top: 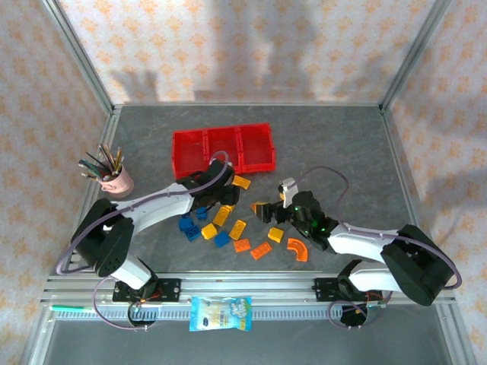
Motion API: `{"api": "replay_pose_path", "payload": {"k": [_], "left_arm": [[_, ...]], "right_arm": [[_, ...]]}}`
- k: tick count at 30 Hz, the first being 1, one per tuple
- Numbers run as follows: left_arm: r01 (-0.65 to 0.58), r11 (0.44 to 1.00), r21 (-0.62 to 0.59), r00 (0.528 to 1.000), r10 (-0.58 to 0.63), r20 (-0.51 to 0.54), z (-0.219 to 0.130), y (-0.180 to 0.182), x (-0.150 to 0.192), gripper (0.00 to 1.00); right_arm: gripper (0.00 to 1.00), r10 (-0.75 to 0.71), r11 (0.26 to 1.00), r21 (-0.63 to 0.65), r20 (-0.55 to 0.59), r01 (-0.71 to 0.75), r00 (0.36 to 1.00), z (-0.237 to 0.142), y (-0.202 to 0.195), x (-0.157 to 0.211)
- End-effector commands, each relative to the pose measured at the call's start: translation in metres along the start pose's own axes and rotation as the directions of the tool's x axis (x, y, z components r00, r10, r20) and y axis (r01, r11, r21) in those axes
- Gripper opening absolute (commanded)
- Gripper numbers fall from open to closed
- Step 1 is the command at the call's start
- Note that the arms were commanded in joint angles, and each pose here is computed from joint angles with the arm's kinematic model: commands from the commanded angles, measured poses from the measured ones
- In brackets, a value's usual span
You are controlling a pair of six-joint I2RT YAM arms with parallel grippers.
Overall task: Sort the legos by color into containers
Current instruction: Pick up the lego from the center of the table.
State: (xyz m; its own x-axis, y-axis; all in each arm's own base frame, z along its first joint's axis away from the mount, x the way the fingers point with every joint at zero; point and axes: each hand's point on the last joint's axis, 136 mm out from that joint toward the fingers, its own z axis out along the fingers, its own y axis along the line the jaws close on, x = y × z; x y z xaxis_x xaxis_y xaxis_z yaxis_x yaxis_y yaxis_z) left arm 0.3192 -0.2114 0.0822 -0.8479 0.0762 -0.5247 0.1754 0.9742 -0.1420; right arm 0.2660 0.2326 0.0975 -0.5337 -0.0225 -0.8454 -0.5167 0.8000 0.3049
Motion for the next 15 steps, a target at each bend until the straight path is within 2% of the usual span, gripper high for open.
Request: {"api": "replay_pose_path", "payload": {"k": [1,7,15], "left_arm": [[-0.090,0.996,-0.015,0.993,0.088,-0.073,0.009,-0.007,0.007,0.55],[-0.181,0.981,-0.072,0.973,0.168,-0.156,0.028,-0.009,0.016,0.44],[-0.201,0.974,-0.109,0.961,0.175,-0.214,0.045,-0.003,0.027,0.36]], "right_arm": [[1.00,-0.034,0.999,-0.003,0.095,0.034,0.995,-0.007,0.004,-0.021],[1.00,-0.032,0.999,0.018,0.113,0.030,0.993,-0.011,0.000,-0.022],[1.00,-0.034,0.999,0.016,0.115,0.033,0.993,-0.011,0.000,-0.023]]}}
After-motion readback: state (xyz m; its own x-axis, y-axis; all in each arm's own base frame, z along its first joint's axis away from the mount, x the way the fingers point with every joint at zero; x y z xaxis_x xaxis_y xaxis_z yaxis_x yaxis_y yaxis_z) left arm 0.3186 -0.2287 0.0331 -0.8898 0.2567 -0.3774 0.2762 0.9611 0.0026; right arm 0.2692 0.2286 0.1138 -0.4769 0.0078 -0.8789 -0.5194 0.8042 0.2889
